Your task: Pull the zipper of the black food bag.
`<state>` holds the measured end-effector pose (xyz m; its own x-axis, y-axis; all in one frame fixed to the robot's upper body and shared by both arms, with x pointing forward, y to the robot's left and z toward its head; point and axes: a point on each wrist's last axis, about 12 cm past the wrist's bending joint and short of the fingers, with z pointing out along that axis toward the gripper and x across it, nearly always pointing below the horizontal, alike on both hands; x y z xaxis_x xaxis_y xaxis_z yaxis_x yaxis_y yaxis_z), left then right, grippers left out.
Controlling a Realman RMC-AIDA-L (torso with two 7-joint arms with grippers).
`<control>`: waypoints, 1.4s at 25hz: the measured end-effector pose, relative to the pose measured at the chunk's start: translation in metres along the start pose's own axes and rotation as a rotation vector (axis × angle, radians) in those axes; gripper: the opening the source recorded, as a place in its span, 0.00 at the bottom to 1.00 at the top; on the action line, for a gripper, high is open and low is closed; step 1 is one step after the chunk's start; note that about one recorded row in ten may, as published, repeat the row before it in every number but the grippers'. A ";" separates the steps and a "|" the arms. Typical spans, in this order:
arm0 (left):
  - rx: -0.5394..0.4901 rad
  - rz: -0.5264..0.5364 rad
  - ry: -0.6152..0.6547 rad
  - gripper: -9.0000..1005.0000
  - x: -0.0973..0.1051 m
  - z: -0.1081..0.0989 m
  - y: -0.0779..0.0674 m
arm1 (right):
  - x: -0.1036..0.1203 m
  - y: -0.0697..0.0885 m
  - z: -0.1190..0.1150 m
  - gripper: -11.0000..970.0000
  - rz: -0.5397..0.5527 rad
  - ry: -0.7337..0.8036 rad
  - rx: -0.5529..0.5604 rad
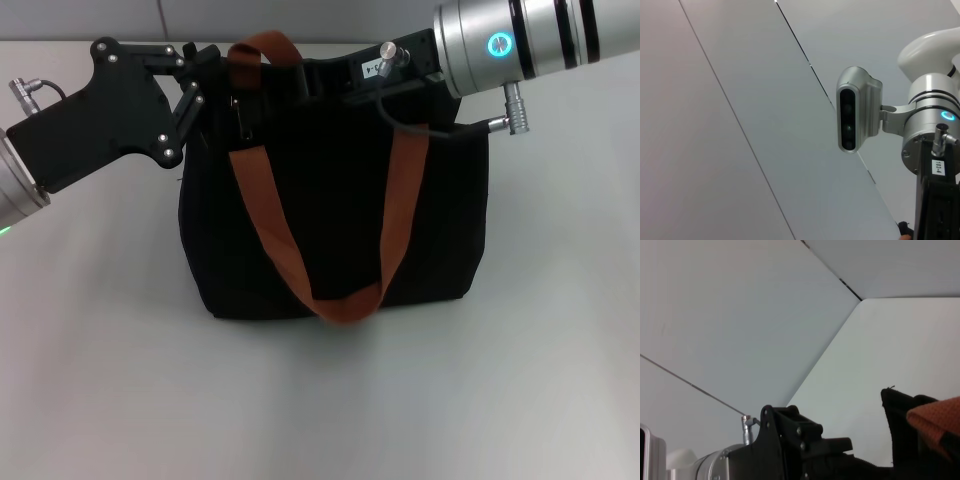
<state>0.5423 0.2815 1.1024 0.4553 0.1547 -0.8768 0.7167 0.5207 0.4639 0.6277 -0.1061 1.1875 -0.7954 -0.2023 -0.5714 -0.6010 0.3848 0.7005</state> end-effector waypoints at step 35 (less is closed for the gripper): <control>0.009 -0.006 -0.005 0.04 0.000 0.000 -0.003 | -0.004 0.005 0.010 0.15 -0.020 0.027 0.016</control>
<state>0.5404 0.2802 1.1012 0.4535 0.1468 -0.8791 0.7244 0.5139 0.4595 0.6284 -0.0941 1.1892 -0.7852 -0.2341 -0.5733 -0.6156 0.3951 0.6818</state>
